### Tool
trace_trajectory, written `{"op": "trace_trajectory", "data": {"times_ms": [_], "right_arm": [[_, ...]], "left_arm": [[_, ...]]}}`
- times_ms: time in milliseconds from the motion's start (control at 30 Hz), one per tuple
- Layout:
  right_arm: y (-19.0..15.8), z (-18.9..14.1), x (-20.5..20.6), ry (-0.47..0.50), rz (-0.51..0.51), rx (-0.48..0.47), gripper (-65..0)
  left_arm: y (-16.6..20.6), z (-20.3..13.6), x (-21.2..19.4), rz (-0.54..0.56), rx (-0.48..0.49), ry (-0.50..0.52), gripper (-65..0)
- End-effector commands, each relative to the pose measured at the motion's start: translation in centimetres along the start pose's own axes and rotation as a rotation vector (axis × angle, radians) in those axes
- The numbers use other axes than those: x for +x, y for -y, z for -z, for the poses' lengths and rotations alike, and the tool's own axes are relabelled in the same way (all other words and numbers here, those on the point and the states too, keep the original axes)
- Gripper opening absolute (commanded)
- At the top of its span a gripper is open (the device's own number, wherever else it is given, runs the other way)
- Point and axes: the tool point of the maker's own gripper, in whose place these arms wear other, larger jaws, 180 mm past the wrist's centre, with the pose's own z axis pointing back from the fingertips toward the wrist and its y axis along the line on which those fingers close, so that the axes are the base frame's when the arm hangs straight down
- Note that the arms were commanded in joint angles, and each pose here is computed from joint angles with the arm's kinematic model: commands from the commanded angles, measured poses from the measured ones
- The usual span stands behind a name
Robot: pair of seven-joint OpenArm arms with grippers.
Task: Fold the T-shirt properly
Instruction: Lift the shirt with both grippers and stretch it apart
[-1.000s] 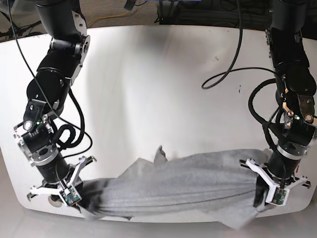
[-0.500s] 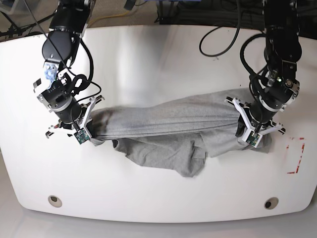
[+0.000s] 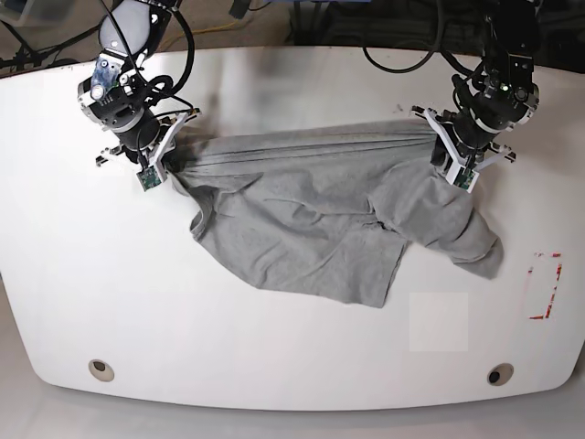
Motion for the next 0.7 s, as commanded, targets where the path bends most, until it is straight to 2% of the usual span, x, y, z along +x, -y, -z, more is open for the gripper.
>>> {"op": "trace_trajectory", "data": {"times_ms": [0,233,300,333,433,467,567,600,667], "right_arm": [[2.4,-0.8,-0.4,-0.026,-0.003,-0.088,-65.0],[1.0,-1.1,-1.8,-0.027,0.036,-0.033,-65.0],[1.0,-1.1,-1.8,-0.029,0.036,-0.033,-65.0],[1.0,-1.1,-1.8,-0.029,0.036,-0.033,-64.0],[1.0,-1.1,-1.9,-0.030,0.038,-0.033,-55.3],[1.4,-1.3,-2.2,-0.034,0.049,-0.044,-50.1],[2.0,-1.6,-2.6,-0.036,0.086,-0.066,-38.0],[2.1,-1.6,-2.6,-0.033,0.096,-0.072,-34.1],[2.6,-1.8,-2.7,-0.031,0.109,-0.088,-26.3]], "left_arm": [[-1.6,-0.7,-0.6,0.025,0.067,-0.027,-64.4],[-1.1,-0.8,-2.0,0.016,0.054,-0.060,-64.3],[-1.0,-0.8,-2.1,0.014,0.053,-0.061,-61.9],[-1.0,-0.8,-2.0,0.015,0.053,-0.060,-58.6],[-1.0,-0.8,-2.0,0.014,0.053,-0.058,-44.0],[-0.9,-0.9,-1.9,0.014,0.052,-0.056,-34.6],[-0.9,-0.9,-1.9,0.015,0.052,-0.055,-16.8],[-1.0,-0.9,-1.9,0.013,0.055,-0.054,-13.3],[-1.9,-1.2,-1.8,0.002,0.079,-0.048,-12.1]]}}
